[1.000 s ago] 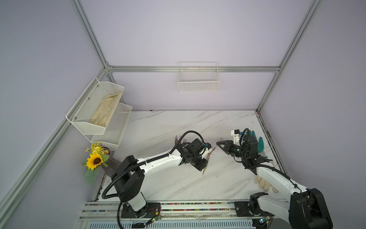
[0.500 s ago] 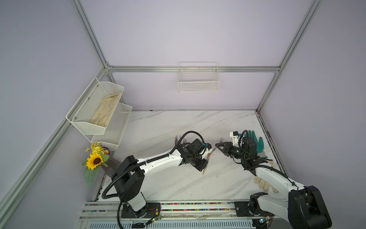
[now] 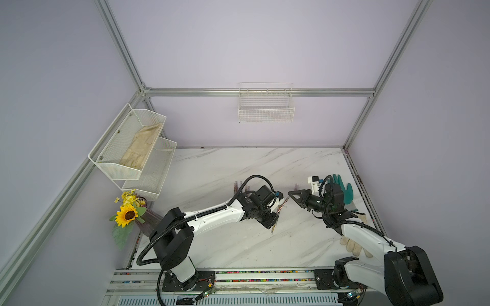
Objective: Remove the protective cover of the pencils
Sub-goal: Remove the protective sleeve from the pencil.
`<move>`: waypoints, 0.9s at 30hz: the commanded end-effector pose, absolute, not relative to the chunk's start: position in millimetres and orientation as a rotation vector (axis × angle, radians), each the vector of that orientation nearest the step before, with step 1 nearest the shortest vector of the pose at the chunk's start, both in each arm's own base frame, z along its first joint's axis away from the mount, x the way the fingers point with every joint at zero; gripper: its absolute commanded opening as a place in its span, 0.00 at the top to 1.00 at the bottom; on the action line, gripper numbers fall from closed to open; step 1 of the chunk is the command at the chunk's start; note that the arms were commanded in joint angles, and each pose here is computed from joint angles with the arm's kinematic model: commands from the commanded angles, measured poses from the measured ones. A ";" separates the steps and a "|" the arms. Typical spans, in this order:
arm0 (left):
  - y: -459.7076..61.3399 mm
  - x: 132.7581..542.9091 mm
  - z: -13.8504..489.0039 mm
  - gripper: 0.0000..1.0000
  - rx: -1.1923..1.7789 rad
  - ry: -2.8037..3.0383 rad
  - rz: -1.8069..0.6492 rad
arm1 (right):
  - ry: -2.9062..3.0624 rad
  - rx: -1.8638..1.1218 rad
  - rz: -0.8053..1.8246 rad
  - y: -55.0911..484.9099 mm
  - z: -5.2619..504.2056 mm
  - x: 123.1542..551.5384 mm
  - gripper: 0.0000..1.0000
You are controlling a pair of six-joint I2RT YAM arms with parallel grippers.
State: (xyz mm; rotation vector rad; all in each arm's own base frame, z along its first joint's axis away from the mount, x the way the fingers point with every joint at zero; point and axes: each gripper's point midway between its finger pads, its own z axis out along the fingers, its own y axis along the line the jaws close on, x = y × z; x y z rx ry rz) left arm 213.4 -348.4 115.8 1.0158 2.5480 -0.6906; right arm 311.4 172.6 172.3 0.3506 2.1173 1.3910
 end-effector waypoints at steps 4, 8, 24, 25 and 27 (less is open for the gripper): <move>-361.5 222.0 140.1 1.00 1.002 2.471 -0.727 | 2.030 0.437 1.314 152.3 186.2 320.1 0.99; -359.8 223.7 139.2 1.00 0.989 2.471 -0.712 | 1.969 0.553 1.277 135.5 190.8 325.2 1.00; -354.6 220.2 137.7 1.00 0.995 2.471 -0.707 | 2.013 0.301 1.109 124.0 208.3 353.5 1.00; -354.4 220.0 136.8 1.00 0.995 2.473 -0.706 | 2.027 0.275 1.116 123.2 205.3 354.8 1.00; -354.6 219.7 136.2 1.00 0.996 2.475 -0.708 | 2.033 0.233 1.124 120.5 203.9 357.3 1.00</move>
